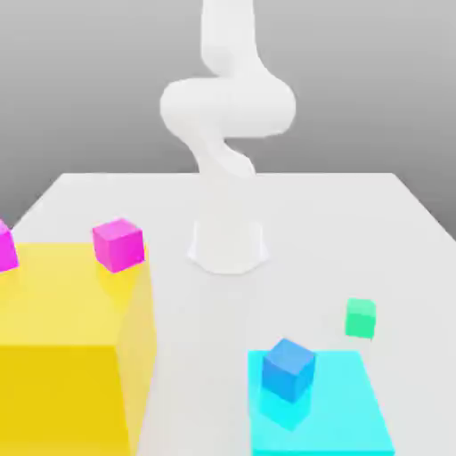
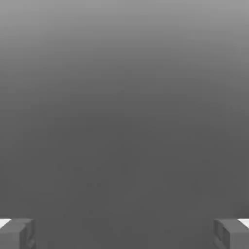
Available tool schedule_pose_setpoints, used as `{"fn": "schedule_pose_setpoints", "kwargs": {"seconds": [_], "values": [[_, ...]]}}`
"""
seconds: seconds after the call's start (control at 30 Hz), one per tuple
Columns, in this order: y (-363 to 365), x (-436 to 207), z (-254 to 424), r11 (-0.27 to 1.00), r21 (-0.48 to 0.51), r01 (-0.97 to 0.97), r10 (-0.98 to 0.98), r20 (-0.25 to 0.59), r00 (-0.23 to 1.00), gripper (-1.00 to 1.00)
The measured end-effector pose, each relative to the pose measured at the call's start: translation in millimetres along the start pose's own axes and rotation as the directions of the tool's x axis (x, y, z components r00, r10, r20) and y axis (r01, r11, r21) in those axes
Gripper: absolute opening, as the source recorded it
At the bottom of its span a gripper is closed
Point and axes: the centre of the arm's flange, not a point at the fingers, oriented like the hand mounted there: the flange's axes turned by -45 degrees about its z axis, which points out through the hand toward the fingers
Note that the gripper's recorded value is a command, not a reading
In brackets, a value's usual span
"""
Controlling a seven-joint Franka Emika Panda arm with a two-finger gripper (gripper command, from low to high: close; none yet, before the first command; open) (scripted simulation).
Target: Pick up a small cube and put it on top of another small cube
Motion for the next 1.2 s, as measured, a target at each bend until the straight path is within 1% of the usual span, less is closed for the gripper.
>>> {"fn": "schedule_pose_setpoints", "kwargs": {"seconds": [0.1,0.2,0.3,0.37,0.5,0.6,0.63,0.67,0.87,0.9,1.1,1.2], "values": [[-44,-26,74,0.984,0.080,0.157,-0.164,0.095,0.982,0.00],[-90,-67,137,0.938,0.171,0.303,-0.331,0.169,0.928,0.00],[-135,-121,188,0.858,0.270,0.436,-0.496,0.219,0.840,0.00],[-163,-164,215,0.785,0.341,0.516,-0.604,0.240,0.760,0.00],[-209,-271,255,0.584,0.491,0.646,-0.805,0.245,0.541,0.00],[-229,-364,271,0.385,0.602,0.699,-0.922,0.211,0.325,0.00],[-233,-382,275,0.347,0.619,0.704,-0.937,0.199,0.287,0.00],[-238,-395,279,0.318,0.630,0.709,-0.948,0.185,0.260,0.00],[-234,-432,317,0.320,0.636,0.702,-0.947,0.192,0.258,0.00],[-234,-435,320,0.320,0.636,0.702,-0.947,0.192,0.258,-1.00],[-234,-437,321,0.320,0.636,0.702,-0.947,0.193,0.257,-1.00],[-234,-425,310,0.320,0.635,0.703,-0.947,0.193,0.257,-1.00]]}}
